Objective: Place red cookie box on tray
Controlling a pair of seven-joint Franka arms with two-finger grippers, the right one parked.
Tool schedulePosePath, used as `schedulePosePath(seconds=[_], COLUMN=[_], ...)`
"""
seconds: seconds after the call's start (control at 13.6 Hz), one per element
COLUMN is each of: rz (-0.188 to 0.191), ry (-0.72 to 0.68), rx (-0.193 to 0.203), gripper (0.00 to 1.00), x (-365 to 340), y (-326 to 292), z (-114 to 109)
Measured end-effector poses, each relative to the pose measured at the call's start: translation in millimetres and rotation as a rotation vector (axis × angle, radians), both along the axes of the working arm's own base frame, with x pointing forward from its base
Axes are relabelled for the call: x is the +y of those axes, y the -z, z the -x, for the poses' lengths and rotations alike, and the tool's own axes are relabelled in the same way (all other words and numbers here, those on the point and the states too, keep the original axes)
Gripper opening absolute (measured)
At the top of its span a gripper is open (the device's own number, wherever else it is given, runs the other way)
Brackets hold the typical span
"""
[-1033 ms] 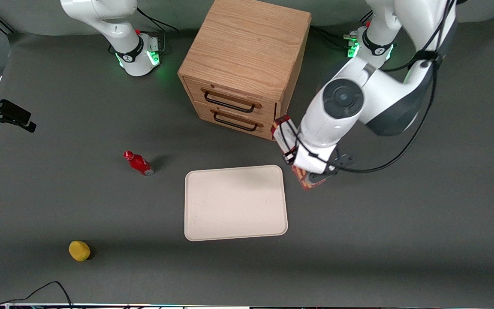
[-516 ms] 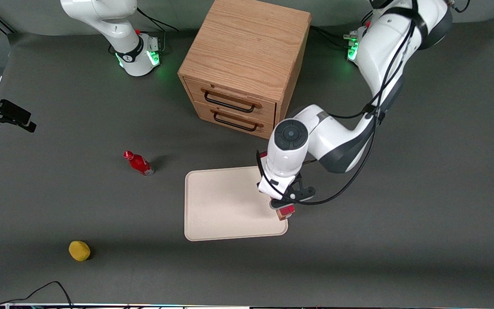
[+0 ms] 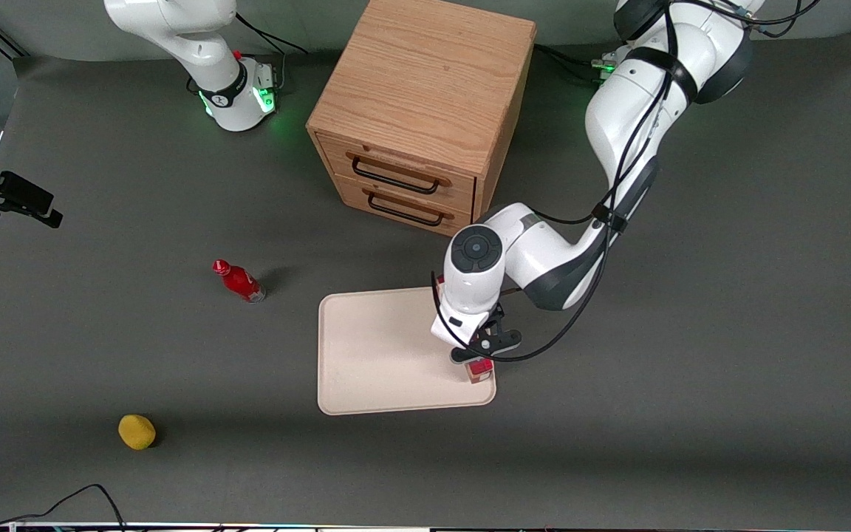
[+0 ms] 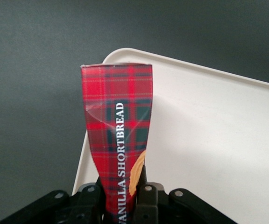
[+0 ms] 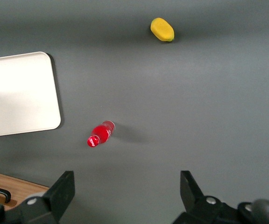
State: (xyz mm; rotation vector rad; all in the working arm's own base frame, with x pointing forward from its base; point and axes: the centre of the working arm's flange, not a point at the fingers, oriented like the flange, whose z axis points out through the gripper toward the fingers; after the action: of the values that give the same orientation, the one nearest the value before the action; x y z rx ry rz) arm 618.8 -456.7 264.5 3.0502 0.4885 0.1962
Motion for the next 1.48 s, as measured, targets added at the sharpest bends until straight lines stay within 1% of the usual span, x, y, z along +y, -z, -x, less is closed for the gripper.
schedulePosePath(seconds=[0.3,0.37,0.44,0.52,0.59,0.66,0.96,1.03,1.11,1.18,1.25,1.33,1.4,1.48], rz=[0.007,0.004,0.001,0.0,-0.001,-0.002,-0.004,-0.009,-0.023,-0.045,-0.062,-0.072,-0.07,-0.066], ry=[-0.013,-0.015,-0.018,-0.017,-0.016,-0.017,-0.019,-0.023,-0.03,-0.027,-0.009,0.016,0.042,0.07], rx=[-0.005,-0.004,-0.007,-0.013,-0.016,-0.017,-0.025,-0.026,-0.02,-0.005,0.021,0.06,0.096,0.118], gripper=[0.26,0.26,0.3,0.3,0.34,0.43,0.87,0.96,1.0,1.0,1.0,1.0,1.0,1.0], x=[0,0,-1,-2,-3,-4,-4,-2,1,3,5,11,20,33], y=[16,21,24,27,29,29,26,22,15,4,-14,-36,-60,-87], z=[-2,-1,0,0,1,1,-1,-3,-5,-5,-3,0,0,-1])
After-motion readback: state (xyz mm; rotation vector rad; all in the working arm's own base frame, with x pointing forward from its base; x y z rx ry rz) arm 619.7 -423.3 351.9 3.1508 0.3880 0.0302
